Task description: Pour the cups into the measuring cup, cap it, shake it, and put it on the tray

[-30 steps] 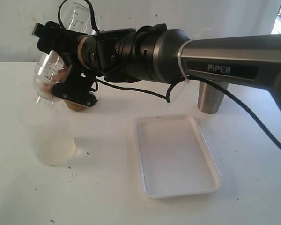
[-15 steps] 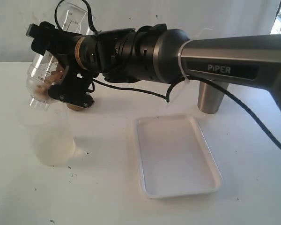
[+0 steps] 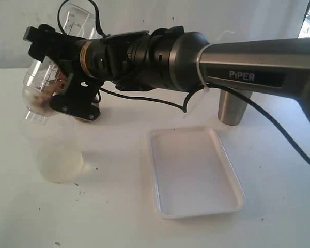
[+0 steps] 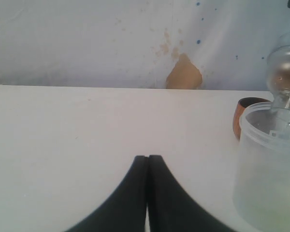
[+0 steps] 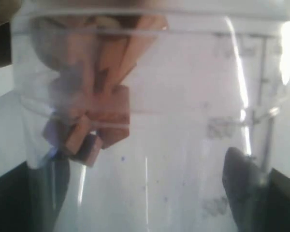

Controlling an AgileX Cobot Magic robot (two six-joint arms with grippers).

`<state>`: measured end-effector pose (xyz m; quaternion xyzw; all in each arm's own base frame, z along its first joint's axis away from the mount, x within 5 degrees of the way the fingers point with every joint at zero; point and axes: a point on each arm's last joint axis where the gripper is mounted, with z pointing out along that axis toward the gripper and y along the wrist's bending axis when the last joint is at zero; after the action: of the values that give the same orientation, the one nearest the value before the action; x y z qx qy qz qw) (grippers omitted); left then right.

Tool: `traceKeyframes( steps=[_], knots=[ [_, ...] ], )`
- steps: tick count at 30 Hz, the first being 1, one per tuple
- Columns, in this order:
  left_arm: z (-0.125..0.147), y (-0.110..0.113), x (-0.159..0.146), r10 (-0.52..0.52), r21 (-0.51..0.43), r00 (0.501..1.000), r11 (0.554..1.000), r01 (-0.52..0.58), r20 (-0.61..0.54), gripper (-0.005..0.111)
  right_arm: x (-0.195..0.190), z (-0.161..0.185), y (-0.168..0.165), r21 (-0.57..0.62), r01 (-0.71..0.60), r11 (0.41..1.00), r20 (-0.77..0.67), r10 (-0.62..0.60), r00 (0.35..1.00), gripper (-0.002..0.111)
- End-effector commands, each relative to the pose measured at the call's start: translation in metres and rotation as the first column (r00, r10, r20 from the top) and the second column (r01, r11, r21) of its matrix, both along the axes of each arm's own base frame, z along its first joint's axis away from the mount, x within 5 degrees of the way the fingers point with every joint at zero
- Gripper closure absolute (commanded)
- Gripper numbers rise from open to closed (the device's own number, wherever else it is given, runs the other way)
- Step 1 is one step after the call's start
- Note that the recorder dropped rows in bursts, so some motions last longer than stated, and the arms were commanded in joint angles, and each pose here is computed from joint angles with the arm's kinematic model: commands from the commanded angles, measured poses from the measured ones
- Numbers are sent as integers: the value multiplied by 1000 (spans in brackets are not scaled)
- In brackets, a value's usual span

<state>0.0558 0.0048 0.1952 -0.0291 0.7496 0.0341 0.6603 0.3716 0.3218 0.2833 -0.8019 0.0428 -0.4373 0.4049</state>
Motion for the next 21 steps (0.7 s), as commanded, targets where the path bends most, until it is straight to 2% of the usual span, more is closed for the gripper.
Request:
traceKeyframes(
  steps=[1, 2, 4, 8, 13, 17, 21],
  knots=[
    [0, 0, 0, 0, 0, 1000, 1000, 0, 10, 107, -2, 8, 2, -30, -42, 999, 54, 43, 998, 108],
    [0, 0, 0, 0, 0, 1000, 1000, 0, 10, 107, 2, 7, -3, -152, -2, 988, 132, 22, 991, 108],
    [0, 0, 0, 0, 0, 1000, 1000, 0, 10, 107, 6, 5, -10, -205, 73, 976, 152, -41, 987, 108],
    [0, 0, 0, 0, 0, 1000, 1000, 0, 10, 107, 7, 5, -11, -136, 107, 985, 100, -94, 991, 108],
    [0, 0, 0, 0, 0, 1000, 1000, 0, 10, 107, 2, 6, -4, -42, 37, 998, 44, -35, 998, 108],
    [0, 0, 0, 0, 0, 1000, 1000, 0, 10, 107, -1, 7, 1, -20, -25, 999, 40, 26, 999, 108],
    [0, 0, 0, 0, 0, 1000, 1000, 0, 10, 107, -2, 7, 2, -12, -35, 999, 37, 36, 999, 108]
  ],
)
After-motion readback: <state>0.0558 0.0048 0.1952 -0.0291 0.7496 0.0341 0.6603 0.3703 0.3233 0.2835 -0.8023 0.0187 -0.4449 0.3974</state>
